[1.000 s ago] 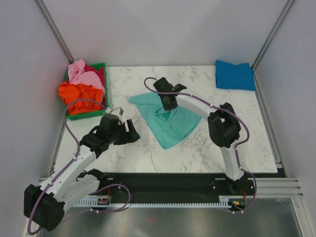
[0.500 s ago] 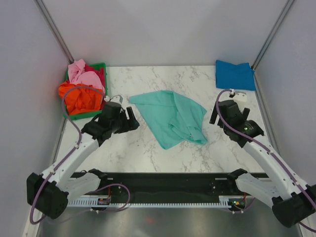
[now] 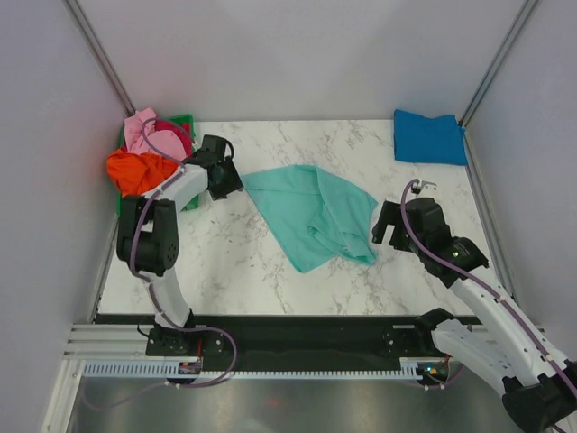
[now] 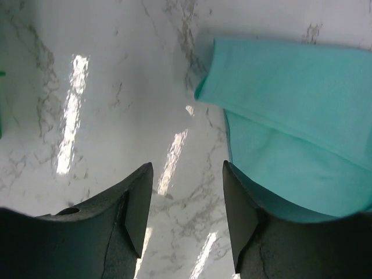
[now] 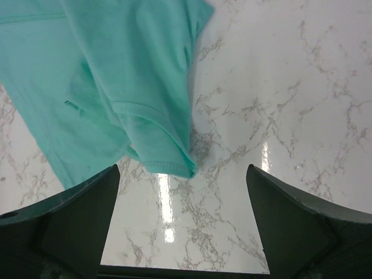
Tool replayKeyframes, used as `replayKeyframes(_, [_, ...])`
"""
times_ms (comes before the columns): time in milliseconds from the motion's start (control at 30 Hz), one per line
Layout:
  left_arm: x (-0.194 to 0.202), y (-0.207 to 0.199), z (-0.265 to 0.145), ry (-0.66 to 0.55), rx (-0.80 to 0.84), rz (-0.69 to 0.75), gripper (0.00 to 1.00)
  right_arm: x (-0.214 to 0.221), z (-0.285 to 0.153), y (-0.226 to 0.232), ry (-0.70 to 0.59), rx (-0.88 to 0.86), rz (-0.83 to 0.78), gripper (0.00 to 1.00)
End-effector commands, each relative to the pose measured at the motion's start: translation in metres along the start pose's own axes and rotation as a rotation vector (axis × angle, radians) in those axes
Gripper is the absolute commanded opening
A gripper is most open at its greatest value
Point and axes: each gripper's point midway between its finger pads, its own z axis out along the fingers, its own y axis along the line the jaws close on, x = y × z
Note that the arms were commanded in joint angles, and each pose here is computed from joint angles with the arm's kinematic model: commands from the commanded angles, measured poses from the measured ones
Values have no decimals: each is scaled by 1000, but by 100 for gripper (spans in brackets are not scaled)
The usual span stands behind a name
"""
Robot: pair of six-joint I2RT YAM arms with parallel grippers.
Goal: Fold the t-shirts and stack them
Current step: Flatten the tshirt out
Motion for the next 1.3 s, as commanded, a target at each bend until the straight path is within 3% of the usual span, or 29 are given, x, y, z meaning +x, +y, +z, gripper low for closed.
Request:
replayKeyframes(0, [-29,-26,18,-36,69,-4,59,10,-10,23,32,-153,-8,98])
replayKeyframes(233, [-45,-34,57,-37,76,-34,58,13,-24,35,41,-241,-19,98])
replayKeyframes(433, [-56,-31,68,-66,53,-41,47,17,-21,37,61,-254,-32,98])
replayKeyframes(533, [-61,-31,70,-77,57,-39,26,18,-17,39,68,-260,-46,98])
replayKeyframes(600, [-65,-32,67,-90,60,-27,2,18,-14,40,70,-260,-52,98])
replayKeyframes(700, [-73,-36,48,-120,81,-12,2,14,-12,48,63,-279,-67,98])
replayKeyframes(900, [-78,-52,-48,-169,201,-2,2,-8,-4,116,42,-286,-203,97])
replayKeyframes(1000, [-68,-48,-78,-175,227,-2,2,8,29,145,106,-235,-291,95])
replayKeyframes(1100, [-49,-44,-90,-147,258,6,2,13,69,171,140,-193,-318,90])
replayKeyframes(1267, [-19,-30,-96,-99,261,22,2,34,106,195,188,-172,-374,72])
